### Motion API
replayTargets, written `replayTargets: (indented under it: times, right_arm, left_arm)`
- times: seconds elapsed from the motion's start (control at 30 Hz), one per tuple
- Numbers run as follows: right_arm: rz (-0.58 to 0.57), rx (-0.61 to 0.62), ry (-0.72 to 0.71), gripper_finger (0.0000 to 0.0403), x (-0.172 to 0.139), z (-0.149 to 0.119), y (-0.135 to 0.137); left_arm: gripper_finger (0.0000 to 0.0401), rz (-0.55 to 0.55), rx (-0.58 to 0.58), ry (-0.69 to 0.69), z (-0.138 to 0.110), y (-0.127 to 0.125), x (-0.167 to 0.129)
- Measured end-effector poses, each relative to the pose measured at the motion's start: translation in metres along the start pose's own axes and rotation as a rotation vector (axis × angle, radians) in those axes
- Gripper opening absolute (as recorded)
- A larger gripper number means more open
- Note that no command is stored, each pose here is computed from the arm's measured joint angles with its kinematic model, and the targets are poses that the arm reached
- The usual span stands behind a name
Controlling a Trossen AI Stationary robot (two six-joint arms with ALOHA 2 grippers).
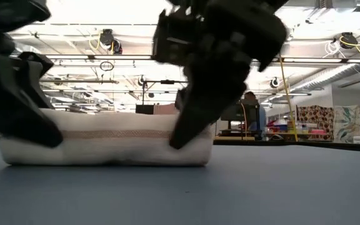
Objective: Roll towel
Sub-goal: Roll the white towel
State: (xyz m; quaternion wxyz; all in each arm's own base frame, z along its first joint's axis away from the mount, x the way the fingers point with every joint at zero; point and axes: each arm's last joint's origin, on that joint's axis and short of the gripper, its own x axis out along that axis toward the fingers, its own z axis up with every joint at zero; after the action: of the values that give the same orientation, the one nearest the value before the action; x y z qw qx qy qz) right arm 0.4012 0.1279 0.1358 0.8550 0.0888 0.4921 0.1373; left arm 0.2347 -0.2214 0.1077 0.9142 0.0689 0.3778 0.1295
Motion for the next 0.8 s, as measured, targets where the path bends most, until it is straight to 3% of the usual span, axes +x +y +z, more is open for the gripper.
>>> replayTargets:
  times: [0.27, 0.43, 0.6, 0.8]
  right_arm:
    - [-0.371, -0.288, -0.007, 0.0205, -0.010, -0.021, 0.050]
    - [-0.530, -0.375, -0.090, 0.0230, -0.012, -0.032, 0.081]
    - [-0.599, -0.434, -0.183, 0.0230, -0.014, -0.033, 0.099]
    - [-0.589, -0.404, -0.185, 0.0219, -0.013, -0.026, 0.088]
  left_arm:
    - [0.0071, -0.056, -0.108, 0.100, 0.010, 0.012, 0.010]
    - [0.0073, -0.120, -0.199, 0.148, 0.023, 0.022, 0.006]
    - [0.0074, -0.143, -0.215, 0.192, 0.027, 0.028, 0.010]
    - [0.0071, -0.154, -0.236, 0.239, 0.029, 0.034, 0.017]
